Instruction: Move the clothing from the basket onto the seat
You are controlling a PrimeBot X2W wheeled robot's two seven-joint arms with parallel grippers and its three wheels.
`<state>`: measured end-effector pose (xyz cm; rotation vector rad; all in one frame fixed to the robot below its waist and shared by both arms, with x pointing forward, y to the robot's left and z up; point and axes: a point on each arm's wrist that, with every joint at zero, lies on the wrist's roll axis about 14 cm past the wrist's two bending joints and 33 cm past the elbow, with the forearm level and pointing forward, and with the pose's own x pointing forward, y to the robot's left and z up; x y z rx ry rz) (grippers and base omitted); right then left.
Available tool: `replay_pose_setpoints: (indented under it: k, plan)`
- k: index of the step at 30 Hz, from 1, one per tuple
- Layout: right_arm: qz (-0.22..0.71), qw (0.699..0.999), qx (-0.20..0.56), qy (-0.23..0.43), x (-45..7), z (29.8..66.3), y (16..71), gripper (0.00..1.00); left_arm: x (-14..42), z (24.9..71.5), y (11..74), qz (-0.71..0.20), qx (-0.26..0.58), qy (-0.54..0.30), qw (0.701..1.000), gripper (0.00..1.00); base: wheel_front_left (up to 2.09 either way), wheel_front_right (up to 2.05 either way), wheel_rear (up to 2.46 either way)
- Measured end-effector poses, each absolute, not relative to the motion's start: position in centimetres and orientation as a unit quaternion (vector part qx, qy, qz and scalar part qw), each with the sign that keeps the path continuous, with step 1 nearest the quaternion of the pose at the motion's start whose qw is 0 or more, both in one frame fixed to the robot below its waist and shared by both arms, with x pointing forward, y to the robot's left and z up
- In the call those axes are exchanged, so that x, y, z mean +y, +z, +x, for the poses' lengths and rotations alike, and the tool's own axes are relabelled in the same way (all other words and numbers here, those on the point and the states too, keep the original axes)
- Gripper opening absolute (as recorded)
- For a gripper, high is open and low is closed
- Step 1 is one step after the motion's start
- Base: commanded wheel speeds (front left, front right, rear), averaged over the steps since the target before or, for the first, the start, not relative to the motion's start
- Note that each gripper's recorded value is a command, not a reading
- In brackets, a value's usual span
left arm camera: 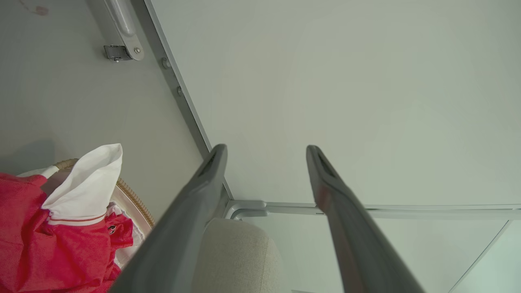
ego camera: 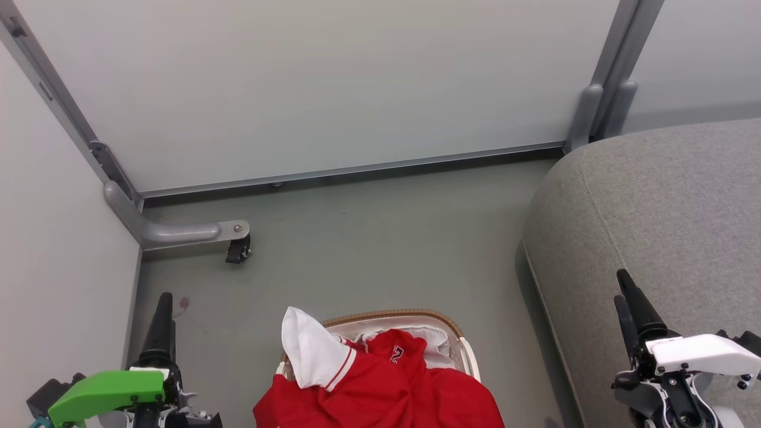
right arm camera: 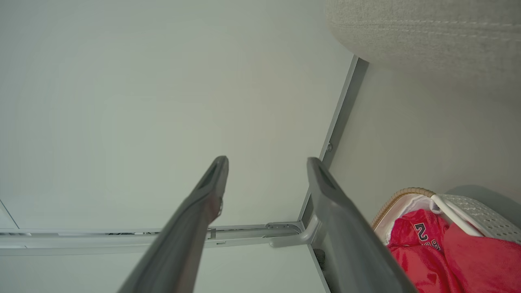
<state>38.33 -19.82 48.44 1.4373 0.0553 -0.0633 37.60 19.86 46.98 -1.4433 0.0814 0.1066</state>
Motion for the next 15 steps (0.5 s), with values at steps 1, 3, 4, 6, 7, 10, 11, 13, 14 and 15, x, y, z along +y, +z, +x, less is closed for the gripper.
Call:
replay_pose_setpoints:
  k: [1,3,4,6,7,10,11,13,14,15]
  plan:
    - [0.651,0.758,0.025,-0.030,-19.85,38.34,48.43,1.00,19.88,37.60,46.95,-0.652,0.038,0.049,0.756,1.00,0.00,0.00,0.00]
    - [0.633,0.773,0.026,-0.030,-19.87,38.38,48.44,1.00,19.90,37.60,46.85,-0.632,0.040,0.051,0.772,1.00,0.00,0.00,0.00]
    - [0.624,0.781,0.026,-0.030,-19.89,38.40,48.47,1.00,19.88,37.60,46.80,-0.621,0.042,0.051,0.781,1.00,0.00,0.00,0.00]
    - [0.607,0.794,0.025,-0.029,-19.88,38.50,48.60,1.00,19.80,37.60,46.67,-0.602,0.045,0.051,0.796,1.00,0.00,0.00,0.00]
    - [0.597,0.801,0.024,-0.028,-19.85,38.58,48.70,1.00,19.74,37.61,46.62,-0.591,0.047,0.051,0.804,1.00,0.00,0.00,0.00]
    - [0.568,0.822,0.025,-0.021,-19.67,38.82,48.98,1.00,19.46,37.73,46.53,-0.563,0.052,0.048,0.824,1.00,0.00,0.00,0.00]
    - [0.557,0.830,0.024,-0.019,-19.61,38.93,49.12,1.00,19.32,37.79,46.52,-0.552,0.054,0.047,0.831,1.00,0.00,0.00,0.00]
    - [0.541,0.840,0.024,-0.016,-19.52,39.02,49.24,1.00,19.09,37.87,46.50,-0.534,0.058,0.043,0.842,1.00,0.00,0.00,0.00]
    - [0.532,0.846,0.024,-0.014,-19.45,39.06,49.26,1.00,19.00,37.92,46.49,-0.524,0.059,0.042,0.849,1.00,0.00,0.00,0.00]
    - [0.526,0.850,0.023,-0.014,-19.42,39.09,49.31,1.00,18.98,37.99,46.53,-0.516,0.059,0.041,0.854,1.00,0.00,0.00,0.00]
